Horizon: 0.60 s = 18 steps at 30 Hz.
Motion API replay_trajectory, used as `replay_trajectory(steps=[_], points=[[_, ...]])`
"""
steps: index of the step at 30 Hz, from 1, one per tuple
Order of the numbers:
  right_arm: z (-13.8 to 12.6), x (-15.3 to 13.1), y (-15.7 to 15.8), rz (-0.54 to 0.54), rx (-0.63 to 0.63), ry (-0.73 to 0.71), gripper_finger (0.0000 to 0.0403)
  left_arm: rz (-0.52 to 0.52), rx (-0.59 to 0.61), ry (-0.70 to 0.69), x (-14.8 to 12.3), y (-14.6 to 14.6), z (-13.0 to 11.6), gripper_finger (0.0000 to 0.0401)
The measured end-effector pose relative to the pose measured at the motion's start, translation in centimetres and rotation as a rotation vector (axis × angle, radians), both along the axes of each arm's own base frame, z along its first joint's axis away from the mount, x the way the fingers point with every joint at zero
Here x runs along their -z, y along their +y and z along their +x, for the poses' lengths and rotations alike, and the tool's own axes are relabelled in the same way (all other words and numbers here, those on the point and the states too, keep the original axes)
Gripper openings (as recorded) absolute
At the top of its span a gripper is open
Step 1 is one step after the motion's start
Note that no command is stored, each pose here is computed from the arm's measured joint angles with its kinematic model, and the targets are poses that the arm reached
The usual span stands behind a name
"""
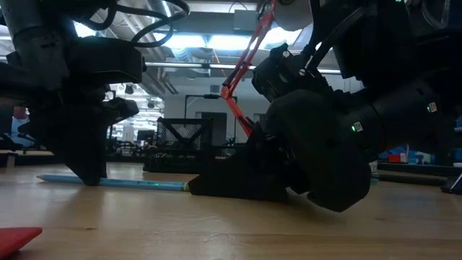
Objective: Pick and place office supplies into organizer
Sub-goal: Put the blue pencil into the black desk organizer
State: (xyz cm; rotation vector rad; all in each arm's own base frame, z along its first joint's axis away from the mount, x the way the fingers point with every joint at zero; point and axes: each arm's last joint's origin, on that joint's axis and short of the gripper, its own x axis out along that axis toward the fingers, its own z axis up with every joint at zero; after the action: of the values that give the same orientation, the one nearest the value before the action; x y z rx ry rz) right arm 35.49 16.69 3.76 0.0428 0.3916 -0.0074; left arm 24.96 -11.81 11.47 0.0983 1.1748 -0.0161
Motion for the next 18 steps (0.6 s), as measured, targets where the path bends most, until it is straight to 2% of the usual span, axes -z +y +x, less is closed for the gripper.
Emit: replay_trajectory(steps=[9, 18], points=[[0.38, -0.02, -0.75, 0.032, 0.015, 0.001, 0.0094, -0.022, -0.001, -0.019, 0.00, -0.07, 0.16, 0.0013], [0.44, -0.03, -0.86, 0.031, 0.019, 0.000, 0.0094, -0.027, -0.003, -0.021, 0.05, -0.09, 0.19, 0.0031]])
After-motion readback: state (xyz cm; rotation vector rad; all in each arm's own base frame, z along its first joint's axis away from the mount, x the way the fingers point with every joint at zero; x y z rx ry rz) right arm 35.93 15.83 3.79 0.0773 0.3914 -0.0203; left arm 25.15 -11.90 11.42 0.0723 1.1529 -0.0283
